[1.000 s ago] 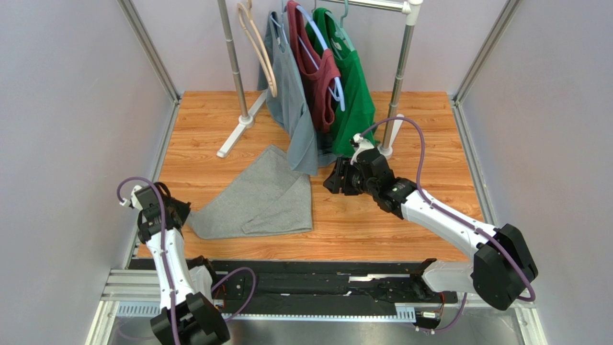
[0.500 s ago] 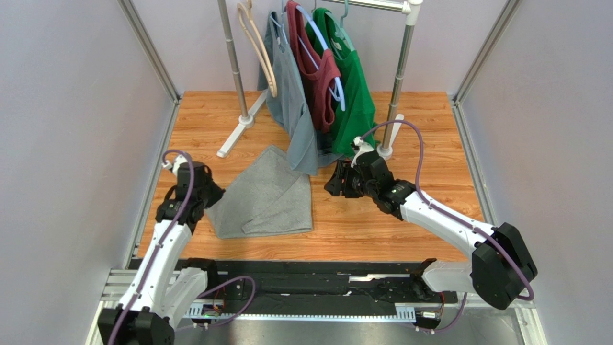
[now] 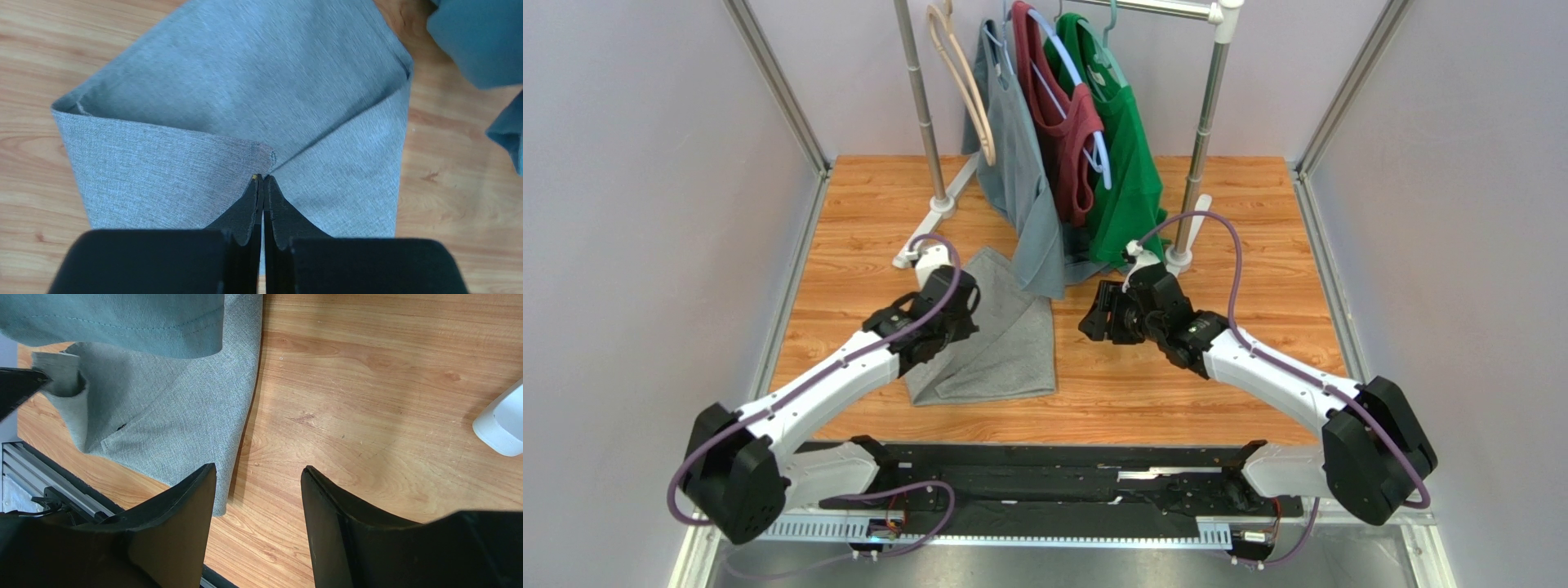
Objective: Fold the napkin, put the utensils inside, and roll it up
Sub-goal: Fold the napkin at the center of the board.
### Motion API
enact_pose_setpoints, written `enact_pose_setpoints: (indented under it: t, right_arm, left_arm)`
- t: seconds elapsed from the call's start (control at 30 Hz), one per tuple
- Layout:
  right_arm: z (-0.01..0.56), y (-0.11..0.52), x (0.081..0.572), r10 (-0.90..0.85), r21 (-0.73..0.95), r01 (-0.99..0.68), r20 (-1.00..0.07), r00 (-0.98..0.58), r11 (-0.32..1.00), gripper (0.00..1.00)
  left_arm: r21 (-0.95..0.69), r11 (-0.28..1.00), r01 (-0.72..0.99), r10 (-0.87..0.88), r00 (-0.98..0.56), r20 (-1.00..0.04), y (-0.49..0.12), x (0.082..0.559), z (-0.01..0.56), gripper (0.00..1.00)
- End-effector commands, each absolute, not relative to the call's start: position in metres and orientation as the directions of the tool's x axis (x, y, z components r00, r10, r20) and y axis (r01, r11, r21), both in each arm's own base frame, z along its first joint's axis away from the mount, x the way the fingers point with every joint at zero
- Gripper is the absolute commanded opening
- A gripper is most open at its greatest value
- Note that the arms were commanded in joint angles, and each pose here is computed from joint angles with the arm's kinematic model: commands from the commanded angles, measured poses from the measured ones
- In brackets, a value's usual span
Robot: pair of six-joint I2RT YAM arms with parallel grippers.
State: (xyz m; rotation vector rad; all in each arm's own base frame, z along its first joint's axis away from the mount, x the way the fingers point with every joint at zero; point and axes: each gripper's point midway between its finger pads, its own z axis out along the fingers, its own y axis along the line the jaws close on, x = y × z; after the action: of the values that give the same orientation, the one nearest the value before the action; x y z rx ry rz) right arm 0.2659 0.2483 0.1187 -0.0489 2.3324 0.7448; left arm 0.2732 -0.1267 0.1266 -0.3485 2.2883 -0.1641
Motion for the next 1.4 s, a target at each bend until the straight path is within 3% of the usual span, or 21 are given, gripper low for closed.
enact_pose_setpoints:
  t: [0.0,0.4,0.83,1.37]
  right_arm:
    - [0.124,0.247,0.274,0.198,0.508,-0.214,-0.639,-0.743,0.834,0.57]
    - [0.115,0.238,0.271,0.203,0.492,-0.185,-0.632,-0.748,0.851,0.57]
    - [0.109,0.236,0.270,0.202,0.488,-0.171,-0.620,-0.758,0.856,0.57]
    - [0.104,0.234,0.267,0.199,0.483,-0.160,-0.609,-0.768,0.861,0.57]
  left_arm:
    - [-0.205,0.972,-0.111,-0.229,-0.618,-0.752,-0.163,0.288,0.136,0.00]
    - [-0.144,0.974,0.173,-0.012,-0.599,-0.801,-0.256,0.276,0.129,0.00]
    - [-0.099,0.907,0.409,0.145,-0.524,-0.839,-0.308,0.255,0.121,0.00]
    - [0.023,0.908,0.418,0.269,-0.539,-0.798,-0.292,0.234,0.085,0.00]
